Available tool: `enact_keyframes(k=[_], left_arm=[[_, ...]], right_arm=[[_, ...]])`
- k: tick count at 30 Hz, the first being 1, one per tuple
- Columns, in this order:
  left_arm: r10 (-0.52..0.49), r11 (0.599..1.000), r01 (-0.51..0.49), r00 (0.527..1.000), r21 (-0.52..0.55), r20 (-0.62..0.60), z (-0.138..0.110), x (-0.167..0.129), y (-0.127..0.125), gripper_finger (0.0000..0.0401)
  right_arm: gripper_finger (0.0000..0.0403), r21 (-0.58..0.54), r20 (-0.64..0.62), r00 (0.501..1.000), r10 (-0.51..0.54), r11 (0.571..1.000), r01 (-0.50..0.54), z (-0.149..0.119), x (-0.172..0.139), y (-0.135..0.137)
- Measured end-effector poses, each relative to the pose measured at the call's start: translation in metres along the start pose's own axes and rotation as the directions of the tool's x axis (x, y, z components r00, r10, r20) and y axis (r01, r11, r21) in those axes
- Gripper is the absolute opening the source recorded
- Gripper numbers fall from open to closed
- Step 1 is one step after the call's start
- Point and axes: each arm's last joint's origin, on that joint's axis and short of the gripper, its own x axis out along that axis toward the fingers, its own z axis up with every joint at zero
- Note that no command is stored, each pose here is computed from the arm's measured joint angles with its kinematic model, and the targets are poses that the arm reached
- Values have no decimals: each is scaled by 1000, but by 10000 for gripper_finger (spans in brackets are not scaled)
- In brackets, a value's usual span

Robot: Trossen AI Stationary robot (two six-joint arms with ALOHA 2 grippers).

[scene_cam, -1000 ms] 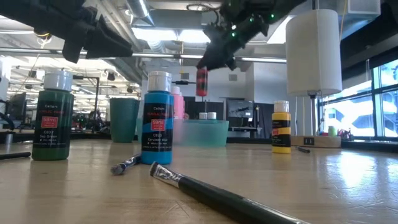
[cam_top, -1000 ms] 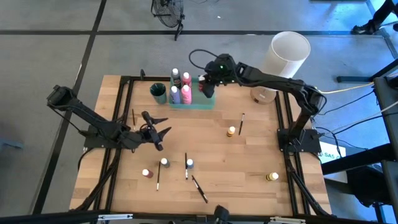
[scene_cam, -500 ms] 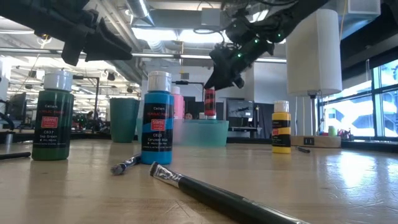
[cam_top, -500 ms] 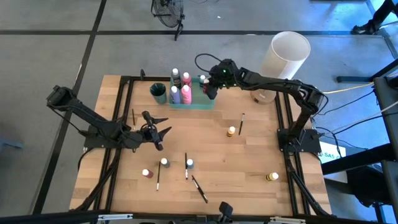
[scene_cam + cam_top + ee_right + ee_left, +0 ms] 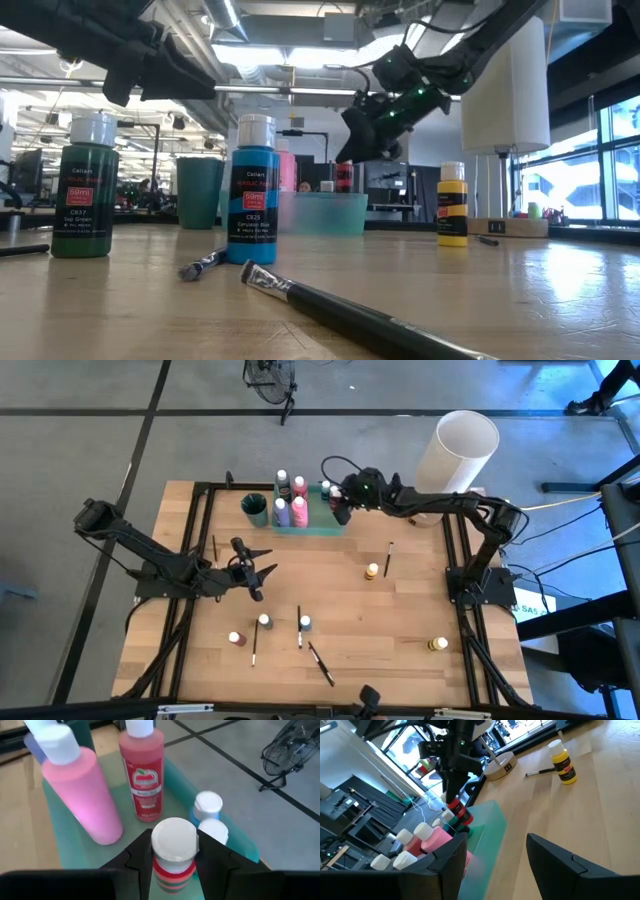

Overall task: Pick & Place Paint Supplies
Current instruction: Put the top small red paint bottle into the green bin

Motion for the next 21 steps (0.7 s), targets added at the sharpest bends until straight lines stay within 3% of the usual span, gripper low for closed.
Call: enact_keyframes(k=[21], left_arm=[[2, 1000, -2, 1000, 2, -1, 0, 0, 0, 200]], right_arm=[[120, 70, 37, 994, -107, 992, 104, -22, 2, -4]])
